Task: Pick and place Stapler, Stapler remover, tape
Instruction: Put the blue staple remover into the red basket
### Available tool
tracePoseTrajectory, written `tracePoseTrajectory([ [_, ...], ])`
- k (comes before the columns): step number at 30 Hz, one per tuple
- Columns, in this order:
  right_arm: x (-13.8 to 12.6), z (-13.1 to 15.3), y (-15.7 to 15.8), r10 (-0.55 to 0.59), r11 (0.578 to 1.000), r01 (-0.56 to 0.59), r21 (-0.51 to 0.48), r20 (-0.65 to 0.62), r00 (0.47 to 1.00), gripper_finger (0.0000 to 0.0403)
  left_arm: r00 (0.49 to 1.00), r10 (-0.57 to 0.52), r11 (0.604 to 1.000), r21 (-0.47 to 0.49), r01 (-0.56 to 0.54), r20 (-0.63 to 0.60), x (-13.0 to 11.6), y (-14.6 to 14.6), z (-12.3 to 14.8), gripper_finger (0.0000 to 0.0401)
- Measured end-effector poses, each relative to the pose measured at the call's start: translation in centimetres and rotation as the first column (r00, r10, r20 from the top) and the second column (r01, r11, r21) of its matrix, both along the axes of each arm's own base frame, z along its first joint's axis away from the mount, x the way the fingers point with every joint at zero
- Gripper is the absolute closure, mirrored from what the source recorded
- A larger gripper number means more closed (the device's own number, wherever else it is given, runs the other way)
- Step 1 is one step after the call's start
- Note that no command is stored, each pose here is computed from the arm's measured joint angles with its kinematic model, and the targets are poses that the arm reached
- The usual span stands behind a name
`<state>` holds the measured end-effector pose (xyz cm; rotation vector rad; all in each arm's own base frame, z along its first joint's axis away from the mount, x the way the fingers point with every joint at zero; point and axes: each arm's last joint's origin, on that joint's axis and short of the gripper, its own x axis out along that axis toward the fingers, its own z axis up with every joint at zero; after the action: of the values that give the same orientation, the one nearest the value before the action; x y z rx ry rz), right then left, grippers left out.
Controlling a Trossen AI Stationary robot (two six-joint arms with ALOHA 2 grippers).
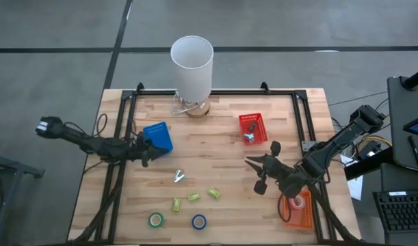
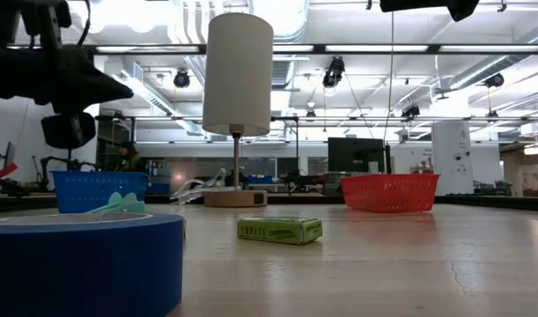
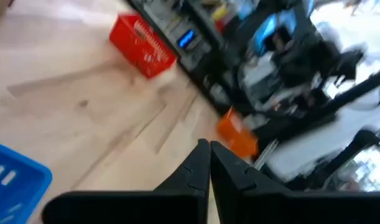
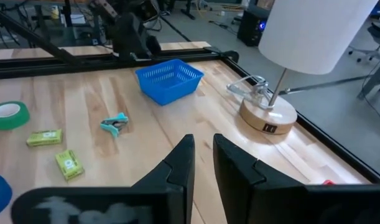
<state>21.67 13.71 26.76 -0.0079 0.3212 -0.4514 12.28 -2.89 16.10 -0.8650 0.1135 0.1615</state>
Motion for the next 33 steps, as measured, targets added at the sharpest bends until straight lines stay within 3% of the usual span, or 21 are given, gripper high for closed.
tracePoseTrajectory([
  [8,0.4,0.2,-0.6,-0.021,0.999,0.021,-0.025,-0.009,1.000,0.0351,0.966,-0.023,0.996,0.077,0.044,-0.259,2.2,-1.8,1.2,0.0398],
  [11,0.5,0.1,-0.8,-0.025,0.999,0.025,-0.027,-0.011,1.000,0.0351,0.939,-0.011,0.998,0.050,0.029,-0.344,3.2,-2.5,1.4,0.0398],
  [19,0.5,0.1,-0.7,-0.001,1.000,0.001,-0.016,-0.023,1.000,0.0351,0.818,0.003,0.990,0.119,0.080,-0.576,6.3,-4.6,1.9,0.0393],
  [22,0.5,0.0,-0.7,-0.001,1.000,0.000,-0.016,-0.023,1.000,0.0351,0.791,0.016,0.989,0.126,0.078,-0.611,7.6,-5.3,2.1,0.0372],
  [27,0.5,0.0,-0.7,0.001,1.000,-0.001,-0.013,-0.023,1.000,0.0351,0.702,0.070,0.975,0.198,0.103,-0.709,8.8,-5.8,1.5,0.0321],
  [33,0.5,0.0,-0.6,0.016,1.000,-0.016,0.001,-0.028,0.999,0.0351,0.677,0.067,0.973,0.197,0.117,-0.733,9.5,-6.3,1.3,0.0245],
])
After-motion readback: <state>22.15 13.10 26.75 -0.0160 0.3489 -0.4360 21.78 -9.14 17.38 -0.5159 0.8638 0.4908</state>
